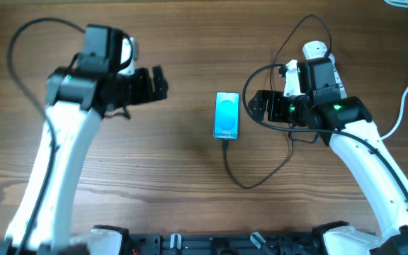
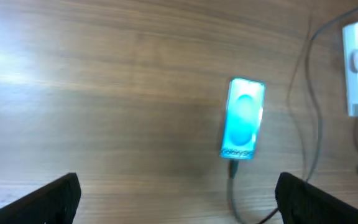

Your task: Plug charger to phone and switch on socket

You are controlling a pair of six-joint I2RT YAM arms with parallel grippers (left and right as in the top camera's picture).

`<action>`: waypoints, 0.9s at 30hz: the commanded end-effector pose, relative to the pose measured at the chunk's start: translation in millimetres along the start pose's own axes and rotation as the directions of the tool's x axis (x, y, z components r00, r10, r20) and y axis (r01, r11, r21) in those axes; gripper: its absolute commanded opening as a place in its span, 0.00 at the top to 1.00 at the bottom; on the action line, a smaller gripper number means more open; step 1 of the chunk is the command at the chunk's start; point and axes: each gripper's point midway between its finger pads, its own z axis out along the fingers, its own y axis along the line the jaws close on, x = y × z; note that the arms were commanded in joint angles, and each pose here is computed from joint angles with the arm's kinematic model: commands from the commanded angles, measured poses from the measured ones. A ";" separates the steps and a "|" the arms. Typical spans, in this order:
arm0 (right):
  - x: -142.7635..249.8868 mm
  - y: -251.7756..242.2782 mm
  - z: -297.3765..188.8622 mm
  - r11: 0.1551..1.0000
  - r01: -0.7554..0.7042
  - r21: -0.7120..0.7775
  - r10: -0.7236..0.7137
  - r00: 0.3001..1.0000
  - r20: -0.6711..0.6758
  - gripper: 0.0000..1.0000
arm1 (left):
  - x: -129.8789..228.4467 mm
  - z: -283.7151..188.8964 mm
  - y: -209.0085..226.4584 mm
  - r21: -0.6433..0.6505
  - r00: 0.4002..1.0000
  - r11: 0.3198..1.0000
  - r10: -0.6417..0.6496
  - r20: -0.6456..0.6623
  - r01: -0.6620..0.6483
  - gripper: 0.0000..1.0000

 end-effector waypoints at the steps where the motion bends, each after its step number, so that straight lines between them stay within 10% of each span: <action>1: -6.3 -3.1 2.3 0.998 -0.054 0.011 0.054 0.998 0.022 0.00 | 4.4 -65.1 14.1 -0.050 0.982 0.997 -0.043 0.182 0.053 0.00; 16: -10.2 -1.6 2.2 0.998 -0.065 0.004 0.064 0.997 0.038 0.00 | 71.0 -218.0 65.4 -0.115 0.791 0.988 -0.012 0.611 0.104 0.00; 27: -4.7 -3.6 2.3 0.997 -0.078 0.013 0.078 0.997 0.016 0.00 | 3.2 -256.7 46.0 -0.255 0.602 0.966 0.226 0.766 -0.038 0.00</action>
